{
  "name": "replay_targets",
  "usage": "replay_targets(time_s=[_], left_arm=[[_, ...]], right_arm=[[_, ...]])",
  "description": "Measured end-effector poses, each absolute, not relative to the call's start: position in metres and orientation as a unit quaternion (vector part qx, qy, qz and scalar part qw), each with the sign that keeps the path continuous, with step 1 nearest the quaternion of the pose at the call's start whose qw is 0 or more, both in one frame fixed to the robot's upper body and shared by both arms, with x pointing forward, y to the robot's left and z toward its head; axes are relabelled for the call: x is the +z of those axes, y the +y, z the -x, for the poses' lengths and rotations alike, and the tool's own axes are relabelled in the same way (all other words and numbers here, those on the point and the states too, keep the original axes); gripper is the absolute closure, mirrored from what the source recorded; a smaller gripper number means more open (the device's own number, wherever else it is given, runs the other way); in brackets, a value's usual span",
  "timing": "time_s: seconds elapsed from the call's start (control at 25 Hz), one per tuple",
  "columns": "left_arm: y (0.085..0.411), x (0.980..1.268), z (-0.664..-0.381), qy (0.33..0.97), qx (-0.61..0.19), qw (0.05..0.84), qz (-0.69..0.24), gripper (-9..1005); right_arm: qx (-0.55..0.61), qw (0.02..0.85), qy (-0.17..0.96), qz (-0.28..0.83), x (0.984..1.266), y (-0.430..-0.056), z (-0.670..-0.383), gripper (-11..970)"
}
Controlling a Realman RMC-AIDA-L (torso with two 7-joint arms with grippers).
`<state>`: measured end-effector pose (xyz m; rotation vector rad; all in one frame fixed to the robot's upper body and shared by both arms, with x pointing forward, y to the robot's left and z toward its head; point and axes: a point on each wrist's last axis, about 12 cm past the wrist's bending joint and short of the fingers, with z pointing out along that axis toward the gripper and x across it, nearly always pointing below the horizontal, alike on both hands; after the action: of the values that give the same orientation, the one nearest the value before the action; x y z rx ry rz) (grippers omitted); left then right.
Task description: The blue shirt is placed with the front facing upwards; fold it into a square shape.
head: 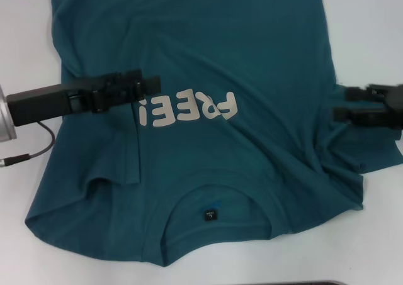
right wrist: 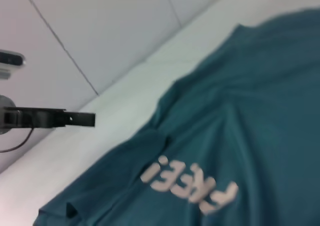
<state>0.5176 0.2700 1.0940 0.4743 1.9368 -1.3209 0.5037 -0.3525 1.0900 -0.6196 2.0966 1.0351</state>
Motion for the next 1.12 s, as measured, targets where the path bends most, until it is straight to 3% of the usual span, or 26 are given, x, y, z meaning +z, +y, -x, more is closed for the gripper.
replay_targets(time_s=[0.52, 1.12], left_arm=[[0.262, 1.091, -0.524, 0.743, -0.503, 0.388, -0.208, 173], [0.256, 1.085, -0.529, 0.754, -0.486, 0.385, -0.216, 173]], right_arm=[[0.371, 0.298, 0.875, 0.089, 1.099, -0.417, -0.467, 53], [0.36, 0.281, 0.888, 0.058, 1.082, -0.411, -0.472, 53]])
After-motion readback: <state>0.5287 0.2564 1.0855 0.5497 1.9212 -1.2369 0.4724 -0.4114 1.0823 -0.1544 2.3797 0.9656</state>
